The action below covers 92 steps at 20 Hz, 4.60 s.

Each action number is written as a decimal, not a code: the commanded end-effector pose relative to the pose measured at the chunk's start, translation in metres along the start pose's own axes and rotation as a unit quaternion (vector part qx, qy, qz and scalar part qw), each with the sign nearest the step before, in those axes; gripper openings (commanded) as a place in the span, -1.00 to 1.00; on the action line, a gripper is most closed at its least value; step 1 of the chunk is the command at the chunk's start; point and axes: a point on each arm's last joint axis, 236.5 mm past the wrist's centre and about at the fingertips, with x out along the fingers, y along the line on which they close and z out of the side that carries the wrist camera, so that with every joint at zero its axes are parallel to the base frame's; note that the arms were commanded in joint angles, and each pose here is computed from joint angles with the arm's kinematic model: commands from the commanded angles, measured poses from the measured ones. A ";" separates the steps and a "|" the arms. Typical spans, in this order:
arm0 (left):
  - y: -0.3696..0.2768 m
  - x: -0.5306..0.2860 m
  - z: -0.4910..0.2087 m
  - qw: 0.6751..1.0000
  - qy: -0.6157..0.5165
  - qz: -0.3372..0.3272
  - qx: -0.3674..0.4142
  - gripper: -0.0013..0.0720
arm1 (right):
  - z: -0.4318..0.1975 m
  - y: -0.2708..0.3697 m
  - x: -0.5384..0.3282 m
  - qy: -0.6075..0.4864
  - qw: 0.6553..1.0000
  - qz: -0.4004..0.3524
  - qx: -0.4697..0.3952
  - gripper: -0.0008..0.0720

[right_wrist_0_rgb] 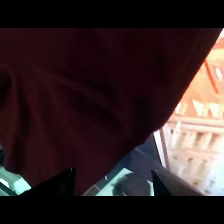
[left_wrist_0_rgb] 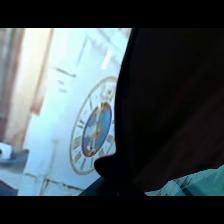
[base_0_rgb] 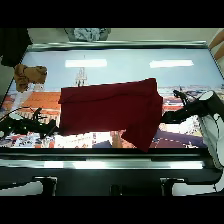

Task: Fold the shirts.

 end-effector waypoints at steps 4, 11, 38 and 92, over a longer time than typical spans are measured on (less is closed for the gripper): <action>-0.006 -0.008 0.002 1.000 -0.012 -0.002 0.013 -0.88 | 0.030 -0.019 0.027 -0.086 0.995 -0.006 0.049 0.24; -0.044 -0.061 0.046 0.990 -0.085 -0.002 0.113 -0.90 | 0.055 0.013 -0.017 -0.125 0.991 0.004 -0.054 -0.86; -0.203 -0.347 0.027 0.834 -0.438 0.098 0.320 -0.89 | 0.017 0.147 -0.331 -0.229 0.882 -0.322 -0.256 -0.87; 0.066 -0.037 -0.061 0.991 0.085 0.098 0.008 0.31 | -0.073 0.005 -0.036 0.079 0.985 -0.142 -0.051 0.53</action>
